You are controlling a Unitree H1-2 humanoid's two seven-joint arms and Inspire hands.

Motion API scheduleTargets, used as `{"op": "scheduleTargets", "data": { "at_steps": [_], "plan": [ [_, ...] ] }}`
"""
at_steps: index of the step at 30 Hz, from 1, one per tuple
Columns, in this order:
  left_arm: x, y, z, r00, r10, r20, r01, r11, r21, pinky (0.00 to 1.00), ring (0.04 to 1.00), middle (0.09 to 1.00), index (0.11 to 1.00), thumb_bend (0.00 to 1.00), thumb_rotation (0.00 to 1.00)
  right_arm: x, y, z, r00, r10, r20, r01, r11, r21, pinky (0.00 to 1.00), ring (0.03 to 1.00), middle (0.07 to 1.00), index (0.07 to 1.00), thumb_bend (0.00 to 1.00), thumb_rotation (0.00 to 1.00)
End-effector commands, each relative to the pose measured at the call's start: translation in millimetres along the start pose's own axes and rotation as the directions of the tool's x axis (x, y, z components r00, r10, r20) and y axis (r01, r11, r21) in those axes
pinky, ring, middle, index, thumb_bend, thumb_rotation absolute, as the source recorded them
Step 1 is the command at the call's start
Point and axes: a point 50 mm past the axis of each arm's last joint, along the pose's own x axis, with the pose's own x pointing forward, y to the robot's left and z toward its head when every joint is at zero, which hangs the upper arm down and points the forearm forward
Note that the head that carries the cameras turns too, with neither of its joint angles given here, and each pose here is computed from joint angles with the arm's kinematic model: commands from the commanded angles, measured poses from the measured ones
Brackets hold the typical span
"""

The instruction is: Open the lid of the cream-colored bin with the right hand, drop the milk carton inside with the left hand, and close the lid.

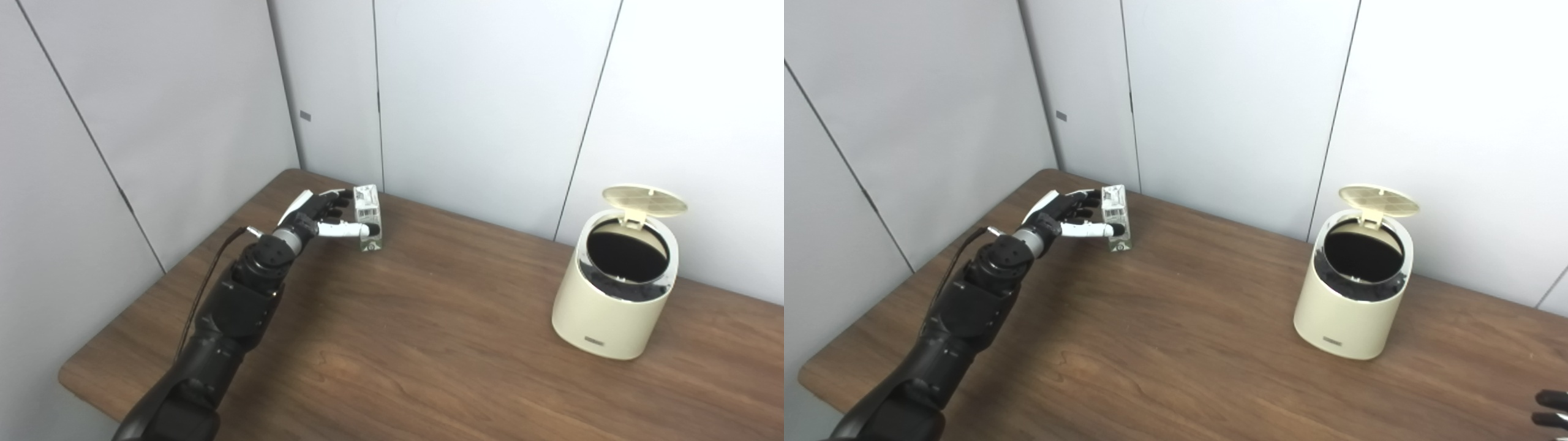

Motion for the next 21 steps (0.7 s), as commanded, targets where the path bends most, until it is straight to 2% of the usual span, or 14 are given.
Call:
{"op": "scheduleTargets", "data": {
  "at_steps": [1, 12, 17, 19, 21],
  "plan": [
    [7, 22, 34, 0.994, 0.054, 0.100, -0.058, 0.997, 0.042, 0.81, 0.878, 0.898, 0.927, 1.00, 0.33, -5, 1, 2, 1.000, -0.004, 0.004, 0.004, 1.000, 0.005, 0.35, 0.574, 0.640, 0.603, 0.96, 0.90],
    [12, 16, 37, 0.994, 0.023, 0.109, -0.029, 0.998, 0.050, 0.83, 0.887, 0.909, 0.935, 1.00, 0.33, -6, 2, 3, 1.000, -0.004, 0.007, 0.004, 1.000, -0.001, 0.36, 0.593, 0.651, 0.614, 0.90, 0.90],
    [13, 13, 40, 0.992, 0.025, 0.120, -0.031, 0.998, 0.047, 0.79, 0.867, 0.891, 0.917, 1.00, 0.30, -7, 2, 1, 1.000, -0.004, 0.015, 0.004, 1.000, 0.002, 0.37, 0.599, 0.656, 0.621, 0.87, 0.89],
    [14, 12, 42, 0.992, 0.033, 0.126, -0.041, 0.997, 0.065, 0.78, 0.854, 0.877, 0.908, 1.00, 0.29, -8, 2, 1, 1.000, -0.003, 0.013, 0.003, 1.000, 0.001, 0.37, 0.604, 0.658, 0.622, 0.87, 0.90],
    [14, 10, 44, 0.989, 0.077, 0.124, -0.090, 0.990, 0.106, 0.74, 0.825, 0.845, 0.880, 1.00, 0.28, -9, 2, 2, 1.000, -0.004, 0.010, 0.004, 1.000, 0.005, 0.38, 0.608, 0.661, 0.625, 0.86, 0.89]
  ]
}}
